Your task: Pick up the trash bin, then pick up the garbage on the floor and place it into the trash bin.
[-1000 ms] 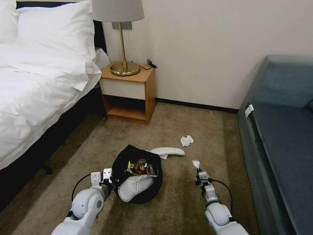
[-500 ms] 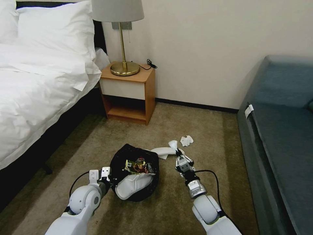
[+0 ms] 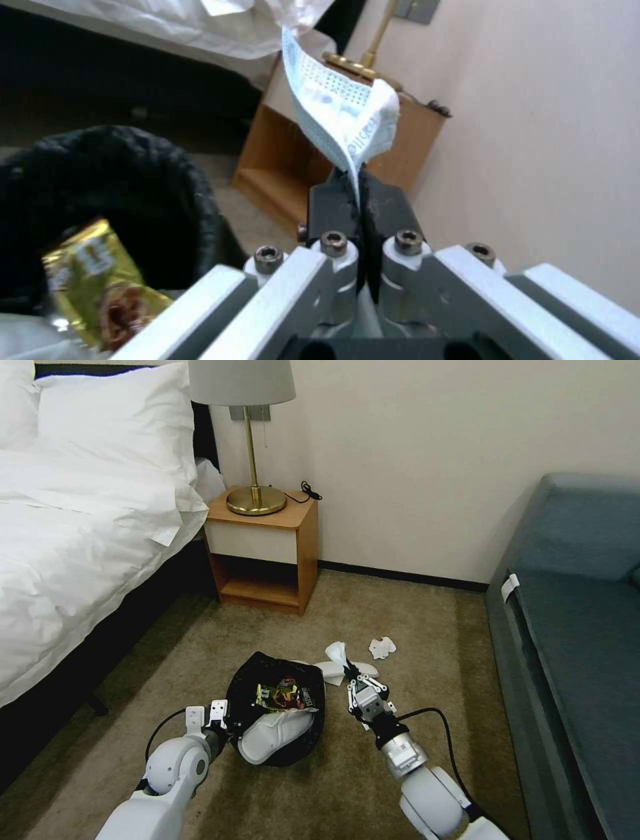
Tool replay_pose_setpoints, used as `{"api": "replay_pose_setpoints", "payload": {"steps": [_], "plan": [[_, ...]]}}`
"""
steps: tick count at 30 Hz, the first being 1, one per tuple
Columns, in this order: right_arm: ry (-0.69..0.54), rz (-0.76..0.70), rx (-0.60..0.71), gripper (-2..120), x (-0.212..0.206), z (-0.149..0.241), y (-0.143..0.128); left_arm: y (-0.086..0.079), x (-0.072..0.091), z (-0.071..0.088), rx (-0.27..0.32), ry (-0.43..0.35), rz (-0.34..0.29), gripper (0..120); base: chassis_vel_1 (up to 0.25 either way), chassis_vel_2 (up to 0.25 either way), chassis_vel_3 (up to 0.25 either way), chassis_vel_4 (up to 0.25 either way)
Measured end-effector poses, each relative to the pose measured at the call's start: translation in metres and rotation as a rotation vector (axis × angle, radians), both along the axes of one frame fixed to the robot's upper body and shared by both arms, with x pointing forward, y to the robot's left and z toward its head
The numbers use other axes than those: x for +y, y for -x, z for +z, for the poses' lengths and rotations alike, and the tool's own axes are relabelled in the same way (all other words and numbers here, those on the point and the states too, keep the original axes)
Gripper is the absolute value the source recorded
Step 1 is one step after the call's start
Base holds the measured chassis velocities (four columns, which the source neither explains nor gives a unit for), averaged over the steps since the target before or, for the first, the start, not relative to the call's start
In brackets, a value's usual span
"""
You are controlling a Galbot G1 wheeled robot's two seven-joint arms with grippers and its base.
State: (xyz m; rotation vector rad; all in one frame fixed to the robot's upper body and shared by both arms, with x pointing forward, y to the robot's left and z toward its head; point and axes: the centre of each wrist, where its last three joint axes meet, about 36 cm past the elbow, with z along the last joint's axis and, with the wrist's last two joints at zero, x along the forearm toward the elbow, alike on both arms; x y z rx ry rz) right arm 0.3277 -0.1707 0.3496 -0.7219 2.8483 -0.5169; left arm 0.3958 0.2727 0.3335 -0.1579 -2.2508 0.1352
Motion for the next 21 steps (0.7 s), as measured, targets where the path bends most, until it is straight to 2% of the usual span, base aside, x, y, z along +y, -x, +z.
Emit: {"api": "replay_pose_setpoints", "payload": {"steps": [14,21], "plan": [[0.009,0.087,0.051,0,0.016,0.003,0.002,0.003,-0.001,-0.003,0.004,0.002,-0.026,0,0.0,0.0,0.0,0.0],[-0.001,0.135,0.047,0,0.038,0.01,-0.006,0.002,-0.006,-0.006,0.01,0.006,-0.035,0,0.0,0.0,0.0,0.0]]}}
